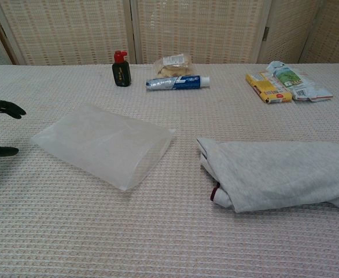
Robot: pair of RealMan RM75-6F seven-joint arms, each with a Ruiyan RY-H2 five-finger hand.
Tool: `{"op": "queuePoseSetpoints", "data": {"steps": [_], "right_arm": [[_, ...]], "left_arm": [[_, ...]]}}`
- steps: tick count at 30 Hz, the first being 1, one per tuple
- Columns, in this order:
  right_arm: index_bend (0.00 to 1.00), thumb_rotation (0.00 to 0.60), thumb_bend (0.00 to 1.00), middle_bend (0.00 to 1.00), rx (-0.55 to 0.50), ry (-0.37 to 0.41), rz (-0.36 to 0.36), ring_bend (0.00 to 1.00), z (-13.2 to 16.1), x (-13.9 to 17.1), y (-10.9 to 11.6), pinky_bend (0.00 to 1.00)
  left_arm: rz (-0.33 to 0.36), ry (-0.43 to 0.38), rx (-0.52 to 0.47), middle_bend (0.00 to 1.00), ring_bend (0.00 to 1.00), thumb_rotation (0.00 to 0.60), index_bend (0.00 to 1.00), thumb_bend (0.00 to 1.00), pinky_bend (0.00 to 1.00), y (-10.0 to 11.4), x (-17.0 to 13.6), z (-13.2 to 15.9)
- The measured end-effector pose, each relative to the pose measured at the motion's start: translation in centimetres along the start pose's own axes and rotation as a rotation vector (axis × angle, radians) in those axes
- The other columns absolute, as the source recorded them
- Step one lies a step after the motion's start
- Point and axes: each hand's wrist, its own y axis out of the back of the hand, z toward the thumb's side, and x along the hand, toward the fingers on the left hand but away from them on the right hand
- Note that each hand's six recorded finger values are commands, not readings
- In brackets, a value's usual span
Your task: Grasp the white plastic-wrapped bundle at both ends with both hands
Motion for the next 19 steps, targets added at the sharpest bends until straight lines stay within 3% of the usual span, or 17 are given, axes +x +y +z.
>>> {"op": "queuePoseSetpoints", "data": {"steps": [5,9,12,15,19], "right_arm": [[0.0,0.6,0.12,0.0,0.097,-0.103,-0.092,0.0,-0.2,3.0,2.7,0.0],[0.0,0.6,0.12,0.0,0.097,-0.173,-0.129,0.0,-0.9,5.7,2.6,0.0],[0.0,0.6,0.12,0.0,0.083,-0.165,-0.127,0.0,-0.6,6.3,2.3,0.0],[0.0,0.6,0.12,0.0,0.049,-0.159,-0.113,0.0,-0.4,6.5,2.1,0.0],[0.0,0.6,0.13,0.0,0.029,-0.151,-0.067,0.0,-0.2,6.7,1.6,0.0]], "left_arm": [[0.127,0.049,0.073,0.17,0.07,0.398,0.19,0.18,0.13,2.7,-2.3,-1.6],[0.214,0.085,0.096,0.18,0.07,0.394,0.2,0.18,0.12,3.7,-6.6,-3.6],[0.274,0.081,0.071,0.18,0.07,0.396,0.2,0.18,0.12,4.0,-9.6,-4.3],[0.283,0.07,0.044,0.19,0.07,0.396,0.21,0.19,0.12,3.7,-11.8,-4.7],[0.256,0.018,0.053,0.19,0.07,0.396,0.21,0.19,0.12,3.2,-12.3,-4.3]]}}
